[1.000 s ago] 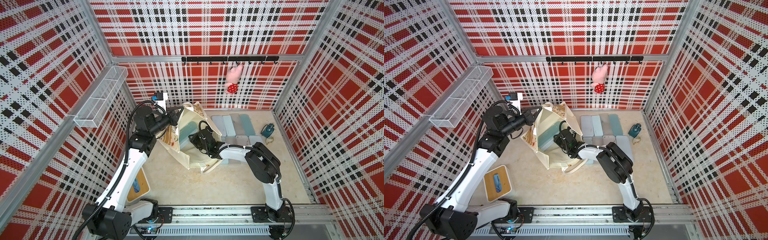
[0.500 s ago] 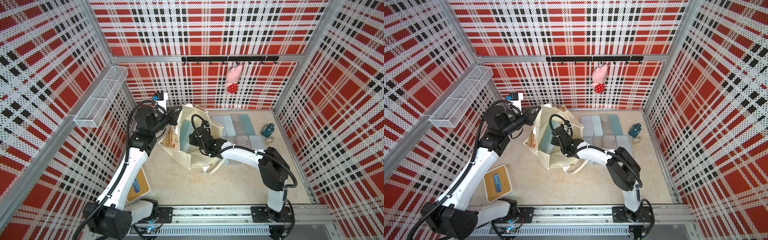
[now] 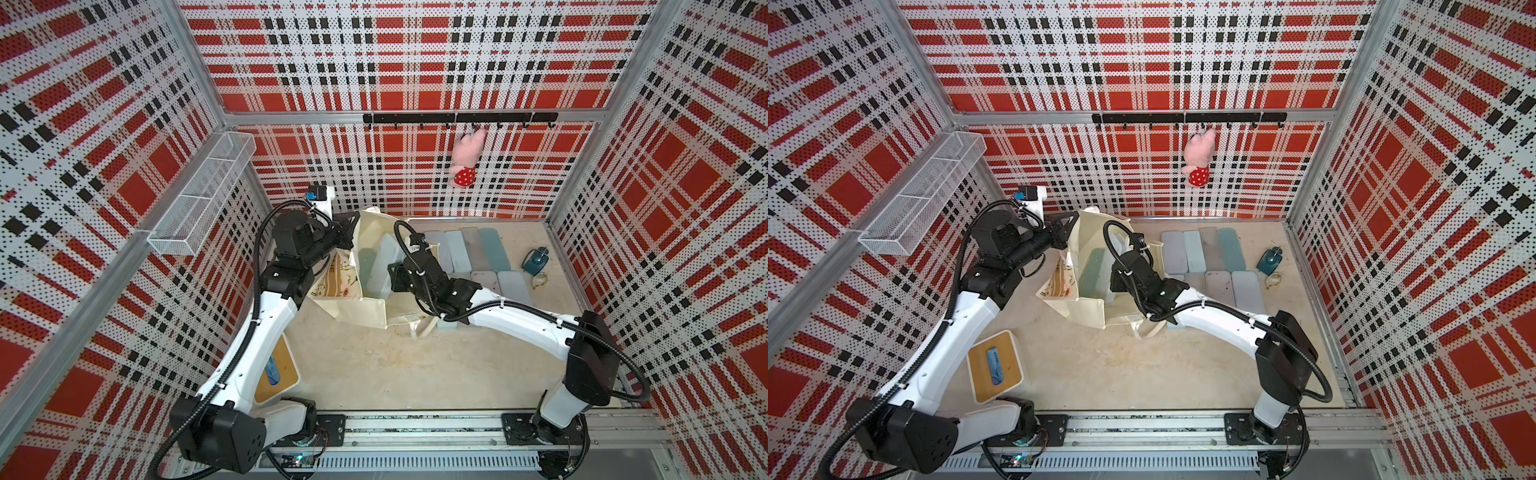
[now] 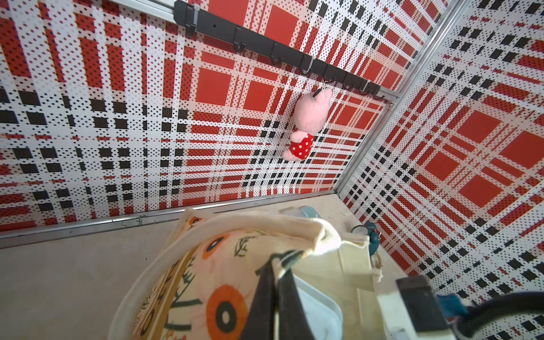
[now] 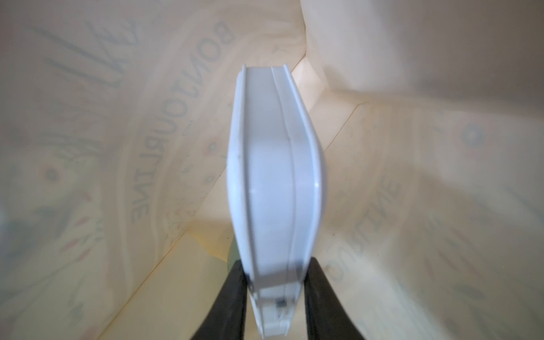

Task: Take out the pencil case from the canvas bag
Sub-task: Pick up the pencil case from the canvas bag.

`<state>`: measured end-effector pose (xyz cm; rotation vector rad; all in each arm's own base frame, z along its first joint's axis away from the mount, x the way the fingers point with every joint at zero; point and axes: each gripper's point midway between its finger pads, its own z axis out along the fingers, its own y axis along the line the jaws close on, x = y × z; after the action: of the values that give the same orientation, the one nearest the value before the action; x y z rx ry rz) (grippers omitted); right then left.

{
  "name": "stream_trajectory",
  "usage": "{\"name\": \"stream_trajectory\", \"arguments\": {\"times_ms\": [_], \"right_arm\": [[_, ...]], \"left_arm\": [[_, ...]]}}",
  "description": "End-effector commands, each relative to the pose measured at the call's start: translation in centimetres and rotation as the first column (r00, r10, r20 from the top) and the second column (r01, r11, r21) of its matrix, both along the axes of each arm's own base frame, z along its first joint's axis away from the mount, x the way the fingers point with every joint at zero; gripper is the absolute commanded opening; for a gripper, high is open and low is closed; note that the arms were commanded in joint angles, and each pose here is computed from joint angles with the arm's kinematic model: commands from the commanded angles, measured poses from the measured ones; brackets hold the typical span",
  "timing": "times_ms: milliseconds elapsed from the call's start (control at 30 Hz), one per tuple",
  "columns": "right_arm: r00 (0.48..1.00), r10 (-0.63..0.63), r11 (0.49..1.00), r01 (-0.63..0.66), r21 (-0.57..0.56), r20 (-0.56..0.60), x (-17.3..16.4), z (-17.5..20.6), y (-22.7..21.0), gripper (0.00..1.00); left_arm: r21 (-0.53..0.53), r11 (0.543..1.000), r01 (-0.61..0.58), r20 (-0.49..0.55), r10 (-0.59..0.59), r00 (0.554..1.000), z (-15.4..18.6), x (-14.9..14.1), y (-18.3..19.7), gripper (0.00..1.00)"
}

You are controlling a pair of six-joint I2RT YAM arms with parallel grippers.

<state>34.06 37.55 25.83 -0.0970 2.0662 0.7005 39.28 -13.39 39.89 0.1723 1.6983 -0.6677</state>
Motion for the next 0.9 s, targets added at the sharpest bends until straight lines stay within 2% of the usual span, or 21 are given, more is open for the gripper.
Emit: {"name": "stream_trajectory", "arguments": {"times_ms": [0, 467, 867], "right_arm": [[0.992, 0.06, 0.997, -0.065, 0.036, 0.112, -1.0, 4.3, -0.3, 0.31], [0.945, 0.059, 0.991, -0.094, 0.094, 0.322, -3.9, 12.1, -4.8, 0.28], [0.927, -0.031, 0.997, 0.002, 0.078, 0.375, -3.6, 15.1, -9.9, 0.26]], "left_arm": [[0.003, 0.998, -0.059, 0.076, 0.059, 0.995, 2.2, 0.4, 1.3, 0.0], [0.01, 0.981, -0.195, 0.04, 0.194, 0.98, 1.3, 1.8, 4.3, 0.0], [0.005, 0.936, -0.351, 0.032, 0.35, 0.936, 2.0, 2.2, 9.5, 0.0]]}}
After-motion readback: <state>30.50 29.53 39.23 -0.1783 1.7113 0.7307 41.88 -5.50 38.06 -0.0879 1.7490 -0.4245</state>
